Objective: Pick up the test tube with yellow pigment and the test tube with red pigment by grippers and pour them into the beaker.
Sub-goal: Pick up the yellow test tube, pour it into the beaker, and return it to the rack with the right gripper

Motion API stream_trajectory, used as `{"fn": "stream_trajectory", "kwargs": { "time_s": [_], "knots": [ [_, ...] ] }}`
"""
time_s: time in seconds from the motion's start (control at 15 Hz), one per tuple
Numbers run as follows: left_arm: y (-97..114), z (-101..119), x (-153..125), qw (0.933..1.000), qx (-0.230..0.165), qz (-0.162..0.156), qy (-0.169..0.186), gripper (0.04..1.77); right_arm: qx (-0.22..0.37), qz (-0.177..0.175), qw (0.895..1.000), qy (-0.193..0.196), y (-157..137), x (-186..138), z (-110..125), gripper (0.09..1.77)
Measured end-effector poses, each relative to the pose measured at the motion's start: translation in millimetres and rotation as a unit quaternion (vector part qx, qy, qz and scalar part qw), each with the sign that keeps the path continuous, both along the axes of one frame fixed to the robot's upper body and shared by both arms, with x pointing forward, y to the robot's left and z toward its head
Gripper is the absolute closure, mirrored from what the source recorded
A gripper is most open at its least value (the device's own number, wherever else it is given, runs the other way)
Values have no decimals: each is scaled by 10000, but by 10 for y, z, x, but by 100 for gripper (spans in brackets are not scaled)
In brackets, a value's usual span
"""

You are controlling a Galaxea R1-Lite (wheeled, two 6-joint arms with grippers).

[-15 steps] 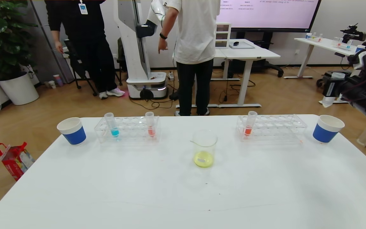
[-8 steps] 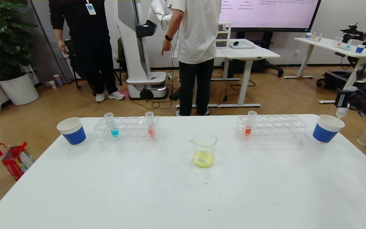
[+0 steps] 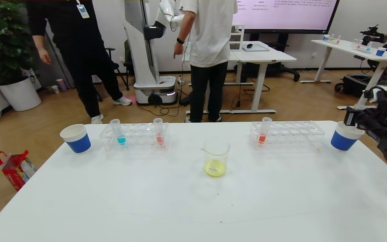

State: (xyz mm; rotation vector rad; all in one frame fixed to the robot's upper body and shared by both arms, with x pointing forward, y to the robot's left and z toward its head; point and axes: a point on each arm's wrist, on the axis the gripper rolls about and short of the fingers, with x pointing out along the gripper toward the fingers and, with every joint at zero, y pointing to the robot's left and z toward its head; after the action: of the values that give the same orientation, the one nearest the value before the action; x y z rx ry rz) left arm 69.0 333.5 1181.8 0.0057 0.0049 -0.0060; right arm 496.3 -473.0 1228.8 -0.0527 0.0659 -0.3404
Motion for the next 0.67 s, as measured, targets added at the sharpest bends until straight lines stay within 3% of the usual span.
{"fn": "stream_trajectory", "kwargs": {
  "time_s": [0.2,0.27,0.4,0.47,0.67],
  "knots": [
    [0,0,0,10000,2,-2,0,6,150,-20,9999,79,-13,13,-100,130],
    [0,0,0,10000,2,0,0,6,205,-21,9998,69,-13,17,-111,112],
    [0,0,0,10000,2,-2,-2,6,186,-26,9998,5,-16,25,-108,41],
    [0,0,0,10000,0,-2,0,6,159,-26,9998,-64,-16,27,-97,19],
    [0,0,0,10000,2,0,0,6,127,11,9998,-136,11,33,-89,12]
  ]
}}
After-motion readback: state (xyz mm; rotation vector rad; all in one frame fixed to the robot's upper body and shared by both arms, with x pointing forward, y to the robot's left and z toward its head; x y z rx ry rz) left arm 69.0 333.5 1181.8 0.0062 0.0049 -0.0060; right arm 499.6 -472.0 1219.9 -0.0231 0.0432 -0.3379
